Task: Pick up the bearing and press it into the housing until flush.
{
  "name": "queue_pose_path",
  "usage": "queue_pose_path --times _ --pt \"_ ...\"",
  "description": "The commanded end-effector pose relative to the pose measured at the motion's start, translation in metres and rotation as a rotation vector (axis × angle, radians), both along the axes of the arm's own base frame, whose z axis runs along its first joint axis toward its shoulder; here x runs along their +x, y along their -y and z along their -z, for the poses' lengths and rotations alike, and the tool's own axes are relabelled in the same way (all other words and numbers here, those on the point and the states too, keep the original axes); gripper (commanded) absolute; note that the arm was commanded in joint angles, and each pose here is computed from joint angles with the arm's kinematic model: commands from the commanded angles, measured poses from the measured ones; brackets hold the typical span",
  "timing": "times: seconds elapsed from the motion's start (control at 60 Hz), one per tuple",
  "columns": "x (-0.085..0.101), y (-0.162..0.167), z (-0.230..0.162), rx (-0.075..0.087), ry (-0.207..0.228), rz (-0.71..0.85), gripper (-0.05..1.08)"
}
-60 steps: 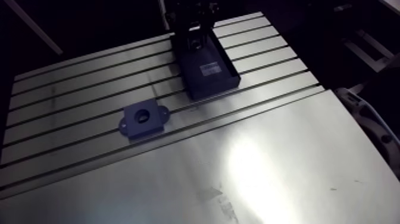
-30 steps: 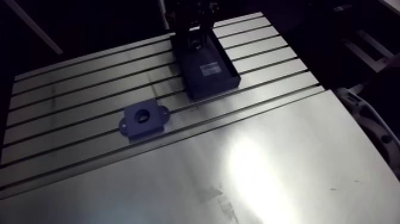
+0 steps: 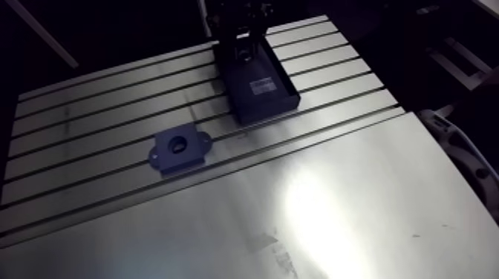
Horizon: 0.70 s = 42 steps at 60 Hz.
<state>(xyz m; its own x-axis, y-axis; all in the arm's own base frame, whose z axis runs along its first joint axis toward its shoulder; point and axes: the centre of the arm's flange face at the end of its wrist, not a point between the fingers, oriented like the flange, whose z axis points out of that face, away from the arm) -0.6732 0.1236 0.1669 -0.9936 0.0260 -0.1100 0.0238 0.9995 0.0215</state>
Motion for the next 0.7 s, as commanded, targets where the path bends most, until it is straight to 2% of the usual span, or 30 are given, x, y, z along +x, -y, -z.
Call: queue_pose_path --times 0.017,0.283,0.5,0.7 --pt "0.000 0.000 0.000 0.000 0.000 0.001 0.62" --pt "0.002 0.003 -0.009 0.002 -0.008 -0.002 0.63" --pt "0.005 0.006 -0.030 0.009 -0.028 -0.005 0.64" --pt "0.014 0.012 -0.051 0.015 -0.046 -0.008 0.65"
